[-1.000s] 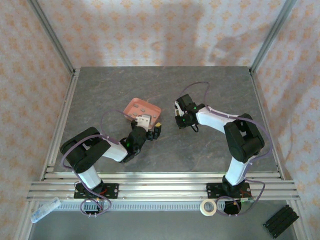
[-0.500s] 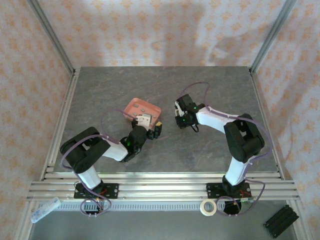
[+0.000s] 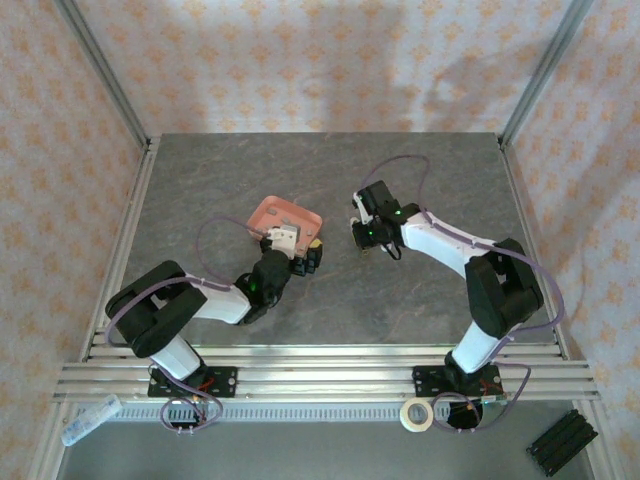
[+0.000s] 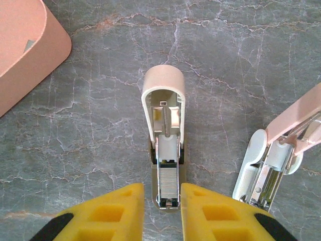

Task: Load the staples into the stapler

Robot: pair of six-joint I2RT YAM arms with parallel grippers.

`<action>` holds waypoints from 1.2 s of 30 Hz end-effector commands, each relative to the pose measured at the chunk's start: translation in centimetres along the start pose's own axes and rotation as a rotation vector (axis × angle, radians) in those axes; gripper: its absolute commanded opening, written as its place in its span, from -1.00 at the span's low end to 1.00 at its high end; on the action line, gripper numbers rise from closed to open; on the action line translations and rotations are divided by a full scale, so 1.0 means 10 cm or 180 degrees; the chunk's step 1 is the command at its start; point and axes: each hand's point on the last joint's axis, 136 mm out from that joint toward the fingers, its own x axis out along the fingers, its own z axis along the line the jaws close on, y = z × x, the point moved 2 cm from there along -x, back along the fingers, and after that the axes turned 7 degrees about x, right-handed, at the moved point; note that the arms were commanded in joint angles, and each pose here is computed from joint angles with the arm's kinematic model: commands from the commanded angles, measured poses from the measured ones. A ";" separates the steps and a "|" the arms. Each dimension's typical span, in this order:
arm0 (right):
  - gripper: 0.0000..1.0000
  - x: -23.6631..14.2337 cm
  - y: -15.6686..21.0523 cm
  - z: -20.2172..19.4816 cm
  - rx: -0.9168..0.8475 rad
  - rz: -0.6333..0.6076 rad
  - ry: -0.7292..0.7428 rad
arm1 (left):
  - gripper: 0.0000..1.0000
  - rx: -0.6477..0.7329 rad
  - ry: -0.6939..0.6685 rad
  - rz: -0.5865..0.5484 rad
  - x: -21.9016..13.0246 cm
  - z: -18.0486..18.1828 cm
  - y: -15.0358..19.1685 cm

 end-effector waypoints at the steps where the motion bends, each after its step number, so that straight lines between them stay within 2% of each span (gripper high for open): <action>1: -0.50 -0.12 -0.10 -0.01 0.0073 -0.0044 0.0021 | 0.90 -0.0079 -0.0210 0.0021 -0.07 0.17 0.02; 9: -0.49 -0.09 -0.18 0.21 -0.0012 0.0074 -0.0150 | 0.92 -0.0474 -0.0393 0.0048 -0.23 0.49 0.09; 16: -0.49 -0.06 -0.34 0.57 -0.0158 0.0176 -0.0215 | 0.93 -0.0789 -0.0548 0.0144 -0.35 0.83 0.11; 20: -0.48 -0.02 -0.52 0.77 -0.0085 0.0262 -0.0279 | 0.94 -0.0899 -0.0664 0.0367 -0.39 1.09 -0.02; 25: -0.48 0.10 -0.66 1.04 0.0028 0.0553 -0.0291 | 0.95 -0.1104 -0.0889 0.0572 -0.55 1.44 -0.33; 30: -0.44 0.16 -0.68 1.36 -0.0294 0.0734 -0.0373 | 0.95 -0.1294 -0.1094 0.0653 -0.76 1.67 -0.55; 36: -0.30 0.25 -0.87 1.64 -0.0903 0.0457 -0.0815 | 0.94 -0.1508 -0.1211 0.0719 -0.88 1.88 -0.52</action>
